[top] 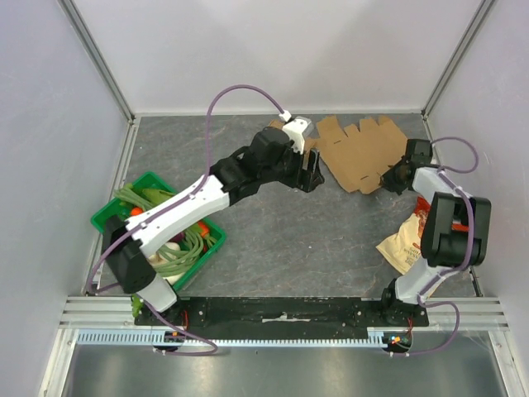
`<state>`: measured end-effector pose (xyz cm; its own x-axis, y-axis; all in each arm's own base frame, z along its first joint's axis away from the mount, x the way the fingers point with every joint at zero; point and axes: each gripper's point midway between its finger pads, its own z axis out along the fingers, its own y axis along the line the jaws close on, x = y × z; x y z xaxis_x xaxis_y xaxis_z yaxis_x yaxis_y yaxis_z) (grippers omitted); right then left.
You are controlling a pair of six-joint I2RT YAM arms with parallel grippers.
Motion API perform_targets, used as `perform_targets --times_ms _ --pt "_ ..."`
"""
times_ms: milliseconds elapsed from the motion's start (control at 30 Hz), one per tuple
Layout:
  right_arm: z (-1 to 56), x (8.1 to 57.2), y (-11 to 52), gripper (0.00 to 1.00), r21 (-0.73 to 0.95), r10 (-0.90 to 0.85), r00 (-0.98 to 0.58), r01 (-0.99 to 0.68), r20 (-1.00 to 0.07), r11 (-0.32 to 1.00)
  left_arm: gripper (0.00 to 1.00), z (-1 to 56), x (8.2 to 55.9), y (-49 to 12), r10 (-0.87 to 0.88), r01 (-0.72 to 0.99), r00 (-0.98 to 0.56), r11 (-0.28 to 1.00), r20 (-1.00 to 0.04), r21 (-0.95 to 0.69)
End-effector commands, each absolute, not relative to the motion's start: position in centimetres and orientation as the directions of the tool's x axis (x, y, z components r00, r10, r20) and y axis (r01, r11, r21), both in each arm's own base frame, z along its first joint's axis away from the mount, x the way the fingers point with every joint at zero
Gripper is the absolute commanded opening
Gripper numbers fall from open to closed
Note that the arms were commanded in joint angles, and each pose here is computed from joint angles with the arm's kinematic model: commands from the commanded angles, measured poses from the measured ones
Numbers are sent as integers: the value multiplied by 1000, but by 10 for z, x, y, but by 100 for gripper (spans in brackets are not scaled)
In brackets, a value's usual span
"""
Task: Fold the paper box
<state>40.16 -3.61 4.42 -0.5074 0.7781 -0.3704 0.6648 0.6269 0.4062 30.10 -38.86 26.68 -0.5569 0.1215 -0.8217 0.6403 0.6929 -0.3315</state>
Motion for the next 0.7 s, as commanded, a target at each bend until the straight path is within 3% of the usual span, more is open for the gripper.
perform_targets --times_ms 0,200,333,433,500,600,667 --pt "165 401 -58 0 447 706 -372 575 -603 685 79 313 276 -368 15 662 -512 643 -859 -384" --pt "284 355 -44 0 349 483 -290 411 -826 843 81 300 246 -347 -15 662 -544 606 -839 -441" --pt "318 333 16 0 349 362 -334 102 -870 932 82 290 234 -331 7 652 -560 622 -829 -435" --pt "314 310 104 0 501 345 -492 -226 -799 836 82 288 228 -314 -10 636 -548 645 -837 -424" --pt "315 286 162 0 648 382 -575 -375 -724 663 82 290 223 -300 -35 622 -532 662 -846 -419" --pt "331 263 211 0 722 408 -607 -469 -682 509 82 291 219 -282 -77 586 -523 691 -849 -423" --pt "332 258 218 0 726 408 -614 -458 -676 514 81 294 219 -272 -111 559 -513 709 -851 -430"
